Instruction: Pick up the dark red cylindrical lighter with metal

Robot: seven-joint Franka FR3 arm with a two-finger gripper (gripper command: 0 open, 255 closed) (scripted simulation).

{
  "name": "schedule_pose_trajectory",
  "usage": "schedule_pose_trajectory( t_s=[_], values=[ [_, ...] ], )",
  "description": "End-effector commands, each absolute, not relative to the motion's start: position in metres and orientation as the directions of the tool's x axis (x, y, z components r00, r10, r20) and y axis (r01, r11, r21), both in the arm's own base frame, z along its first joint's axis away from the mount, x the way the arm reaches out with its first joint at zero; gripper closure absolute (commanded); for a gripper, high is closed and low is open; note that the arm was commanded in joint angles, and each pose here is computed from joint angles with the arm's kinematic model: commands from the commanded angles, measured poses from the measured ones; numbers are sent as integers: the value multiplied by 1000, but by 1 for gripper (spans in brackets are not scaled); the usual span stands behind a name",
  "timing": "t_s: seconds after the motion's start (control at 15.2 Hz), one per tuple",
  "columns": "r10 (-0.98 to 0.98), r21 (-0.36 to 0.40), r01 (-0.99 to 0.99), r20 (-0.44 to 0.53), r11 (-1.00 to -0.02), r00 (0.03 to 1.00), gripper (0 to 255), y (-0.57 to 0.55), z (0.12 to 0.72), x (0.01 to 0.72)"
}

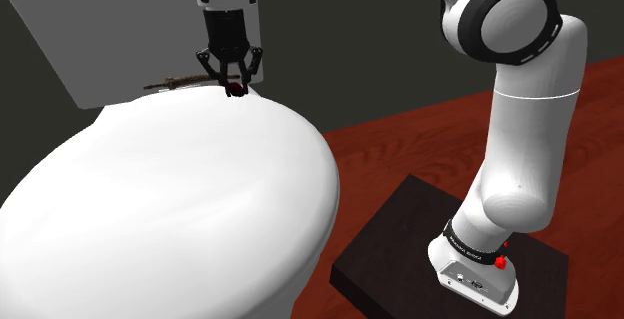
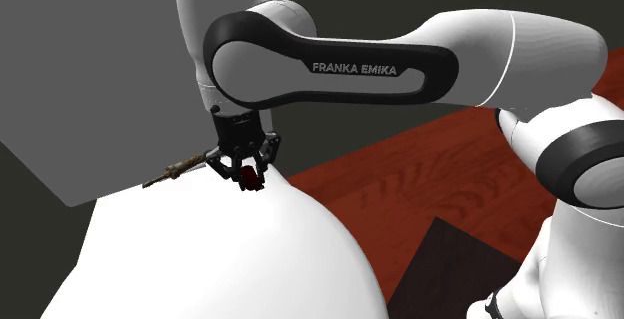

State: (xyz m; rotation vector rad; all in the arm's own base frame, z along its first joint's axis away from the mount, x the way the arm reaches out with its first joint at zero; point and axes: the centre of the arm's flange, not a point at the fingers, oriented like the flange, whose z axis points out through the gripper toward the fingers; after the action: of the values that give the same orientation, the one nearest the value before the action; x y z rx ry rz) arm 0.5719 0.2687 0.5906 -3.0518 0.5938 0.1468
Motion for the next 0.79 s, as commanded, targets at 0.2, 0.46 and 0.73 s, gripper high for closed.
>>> schedule_pose_trajectory(
  t_s=[0.2, 0.46, 0.73],
  values=[
    [-374, -1, -376, -106, -926, 921, 255, 268, 602, 574],
    [-374, -1, -376, -106, -926, 921, 255, 268, 623, 574],
    [-374, -1, -376, -106, -926, 921, 255, 268, 644, 574]
  ],
)
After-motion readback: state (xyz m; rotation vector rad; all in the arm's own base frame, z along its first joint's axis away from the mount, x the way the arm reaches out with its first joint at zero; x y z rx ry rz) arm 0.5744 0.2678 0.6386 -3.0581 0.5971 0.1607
